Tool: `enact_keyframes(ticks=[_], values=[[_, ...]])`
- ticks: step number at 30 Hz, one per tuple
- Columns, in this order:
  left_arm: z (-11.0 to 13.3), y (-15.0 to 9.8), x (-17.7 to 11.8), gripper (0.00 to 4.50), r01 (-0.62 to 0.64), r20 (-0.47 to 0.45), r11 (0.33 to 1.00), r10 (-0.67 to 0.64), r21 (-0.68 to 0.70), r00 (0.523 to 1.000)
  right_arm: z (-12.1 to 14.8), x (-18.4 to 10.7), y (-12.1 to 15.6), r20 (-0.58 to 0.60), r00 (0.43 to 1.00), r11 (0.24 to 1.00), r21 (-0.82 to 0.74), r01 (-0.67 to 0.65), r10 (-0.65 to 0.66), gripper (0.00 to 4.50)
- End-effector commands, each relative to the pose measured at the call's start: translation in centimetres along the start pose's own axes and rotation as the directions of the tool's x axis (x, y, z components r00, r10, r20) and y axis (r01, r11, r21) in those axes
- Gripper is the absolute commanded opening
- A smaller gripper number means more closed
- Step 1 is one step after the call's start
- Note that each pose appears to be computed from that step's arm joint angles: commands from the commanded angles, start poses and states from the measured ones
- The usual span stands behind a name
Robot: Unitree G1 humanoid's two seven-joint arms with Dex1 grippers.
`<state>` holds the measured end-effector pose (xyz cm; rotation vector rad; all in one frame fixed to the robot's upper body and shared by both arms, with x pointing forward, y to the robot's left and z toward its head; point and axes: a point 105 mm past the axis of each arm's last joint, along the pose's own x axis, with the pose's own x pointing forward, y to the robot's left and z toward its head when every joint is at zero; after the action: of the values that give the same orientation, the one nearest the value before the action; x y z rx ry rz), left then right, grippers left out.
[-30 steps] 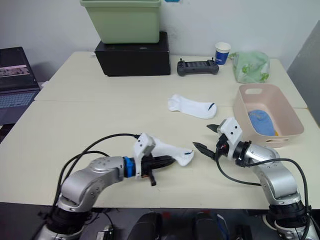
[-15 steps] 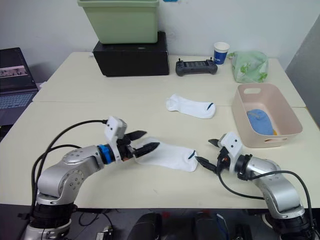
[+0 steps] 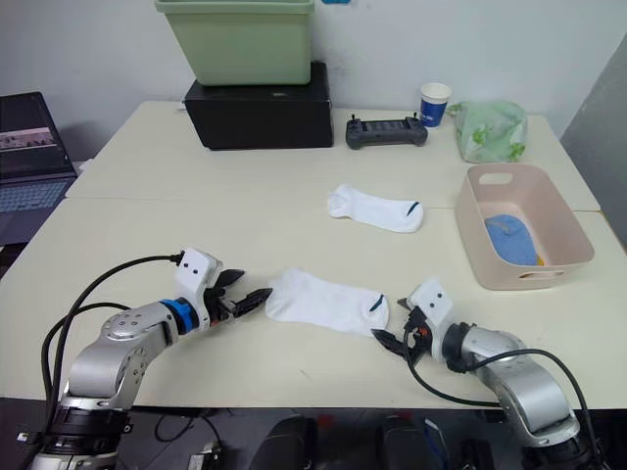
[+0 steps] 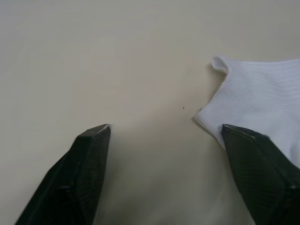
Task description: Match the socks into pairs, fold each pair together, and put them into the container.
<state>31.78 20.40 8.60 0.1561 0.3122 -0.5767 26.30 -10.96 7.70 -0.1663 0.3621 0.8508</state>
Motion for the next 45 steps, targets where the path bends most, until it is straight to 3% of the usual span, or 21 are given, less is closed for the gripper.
enact_keyframes(ticks=[1, 8, 10, 16, 20, 27, 30, 33, 41, 45], values=[[-0.4, -0.5, -0.3, 2.64, 0.042, -0.005, 0.999, -0.042, -0.009, 0.999, 1.5, 0.1, 0.5, 0.06, 0.998, 1.0, 0.008, -0.018, 0.017, 2.79], [0.4, -1.5, -0.3, 0.36, 0.1, 0.043, 0.994, -0.098, -0.046, 0.994, 1.6, 0.2, 0.2, 0.054, 0.998, 1.0, 0.002, -0.023, 0.023, 0.18], [0.7, -1.3, -0.3, 0.03, 0.095, 0.049, 0.994, -0.093, -0.045, 0.995, 1.6, 0.3, 0.2, 0.054, 0.998, 1.0, 0.002, -0.025, 0.025, 0.0], [3.0, -1.6, -0.7, 0.03, 0.148, 0.142, 0.986, -0.136, -0.077, 0.98, 1.7, 0.3, 0.1, 0.058, 0.998, 1.0, 0.001, -0.021, 0.021, 0.0], [3.2, -2.9, -0.4, 0.9, 0.238, 0.135, 0.969, -0.227, -0.071, 0.964, 1.8, 0.3, -0.2, 0.058, 0.998, 1.0, -0.004, -0.012, 0.013, 0.0], [1.8, -2.5, 1.6, 3.19, 0.206, 0.034, 0.978, -0.206, 0.004, 0.978, 2.0, 0.4, -0.2, 0.059, 0.998, 1.0, -0.01, -0.016, 0.016, 0.0], [1.3, -2.1, 2.1, 3.19, 0.201, 0.004, 0.979, -0.201, 0.032, 0.98, 2.1, 0.4, -0.3, 0.059, 0.998, 1.0, -0.01, -0.015, 0.016, 0.0], [1.0, -1.9, 2.2, 2.57, 0.202, -0.008, 0.979, -0.202, 0.034, 0.979, 2.1, 0.3, -0.3, 0.058, 0.998, 1.0, -0.012, -0.017, 0.017, 0.0], [0.9, -3.2, 1.1, 0.01, 0.281, 0.008, 0.96, -0.281, -0.007, 0.96, 2.2, 0.3, -0.5, 0.054, 0.998, 1.0, -0.018, -0.021, 0.022, 0.0], [0.7, -3.8, 0.6, 0.01, 0.289, 0.005, 0.957, -0.289, -0.029, 0.957, 2.5, 0.3, -0.3, 0.057, 0.998, 0.999, -0.02, -0.04, 0.041, 0.0]])
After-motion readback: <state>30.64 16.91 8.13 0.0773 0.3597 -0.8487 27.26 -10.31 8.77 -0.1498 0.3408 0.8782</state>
